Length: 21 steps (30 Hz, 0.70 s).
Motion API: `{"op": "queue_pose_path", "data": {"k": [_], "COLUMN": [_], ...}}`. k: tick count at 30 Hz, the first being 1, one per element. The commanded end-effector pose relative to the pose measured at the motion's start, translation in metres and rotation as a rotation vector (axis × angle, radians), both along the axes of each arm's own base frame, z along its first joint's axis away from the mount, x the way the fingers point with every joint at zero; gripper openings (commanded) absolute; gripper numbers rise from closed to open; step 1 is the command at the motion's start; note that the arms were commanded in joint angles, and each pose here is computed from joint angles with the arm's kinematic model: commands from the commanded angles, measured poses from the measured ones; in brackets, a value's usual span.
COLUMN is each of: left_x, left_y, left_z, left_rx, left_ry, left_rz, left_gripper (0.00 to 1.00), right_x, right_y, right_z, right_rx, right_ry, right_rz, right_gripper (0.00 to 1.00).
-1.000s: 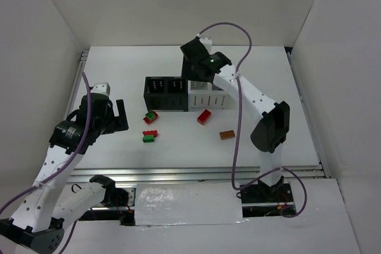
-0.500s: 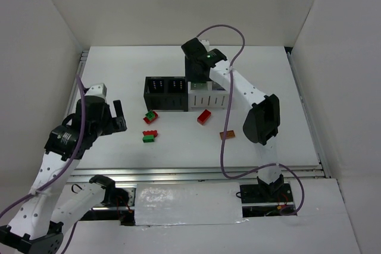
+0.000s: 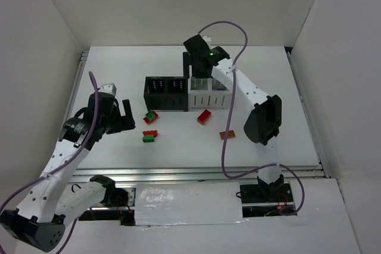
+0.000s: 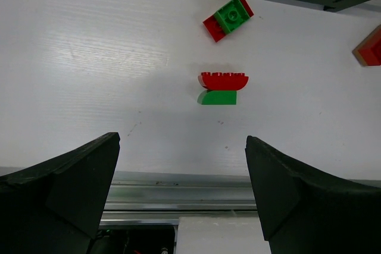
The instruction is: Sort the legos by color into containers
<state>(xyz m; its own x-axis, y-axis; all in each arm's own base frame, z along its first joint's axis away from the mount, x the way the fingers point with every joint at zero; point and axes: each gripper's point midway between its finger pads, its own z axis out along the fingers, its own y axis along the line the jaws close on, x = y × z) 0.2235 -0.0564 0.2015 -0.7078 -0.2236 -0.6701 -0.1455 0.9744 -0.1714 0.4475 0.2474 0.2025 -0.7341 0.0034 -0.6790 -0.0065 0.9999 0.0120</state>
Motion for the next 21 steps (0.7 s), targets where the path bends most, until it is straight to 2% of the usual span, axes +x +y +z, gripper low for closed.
{"op": "queue_pose_path", "data": {"k": [1, 2, 4, 5, 6, 7, 8, 10, 15, 21], "left_x": [0.013, 0.016, 0.020, 0.022, 0.022, 0.024, 0.025, 0.026, 0.031, 0.036], "left_y": [-0.024, -0.027, -0.031, -0.037, -0.039, -0.041, -0.046, -0.053, -0.061, -0.064], "left_z": [-0.011, -0.018, -0.031, -0.039, -0.044, -0.051, -0.060, -0.075, -0.101, -0.134], "left_rx": [-0.112, -0.123, -0.143, -0.161, -0.169, -0.178, -0.176, -0.155, -0.108, -0.056], "left_ry": [-0.004, 0.015, 0.046, 0.078, 0.095, 0.112, 0.139, 0.176, 0.221, 0.271], "left_rz": [-0.028, -0.029, -0.012, -0.008, -0.001, 0.014, 0.007, 0.018, 0.055, 0.073], "left_gripper": [1.00, 1.00, 1.00, 1.00, 0.99, 1.00, 0.99, 0.99, 0.97, 0.91], "right_x": [-0.024, -0.035, -0.058, -0.071, -0.084, -0.098, -0.111, -0.132, -0.160, -0.179], "right_y": [-0.001, -0.001, 0.002, 0.005, 0.003, 0.003, 0.004, 0.001, -0.005, -0.012], "right_z": [0.046, 0.039, 0.058, 0.043, 0.059, 0.044, 0.054, 0.046, 0.034, 0.025], "right_rx": [0.080, 0.089, 0.147, 0.155, 0.191, 0.184, 0.225, 0.234, 0.275, 0.280], "right_ry": [-0.051, -0.020, -0.038, 0.002, -0.024, 0.013, 0.002, 0.033, 0.064, 0.091], "right_rz": [0.010, 0.025, 0.053, 0.079, 0.097, 0.109, 0.138, 0.161, 0.193, 0.220], "right_gripper": [1.00, 1.00, 1.00, 1.00, 1.00, 1.00, 1.00, 1.00, 1.00, 0.99]}}
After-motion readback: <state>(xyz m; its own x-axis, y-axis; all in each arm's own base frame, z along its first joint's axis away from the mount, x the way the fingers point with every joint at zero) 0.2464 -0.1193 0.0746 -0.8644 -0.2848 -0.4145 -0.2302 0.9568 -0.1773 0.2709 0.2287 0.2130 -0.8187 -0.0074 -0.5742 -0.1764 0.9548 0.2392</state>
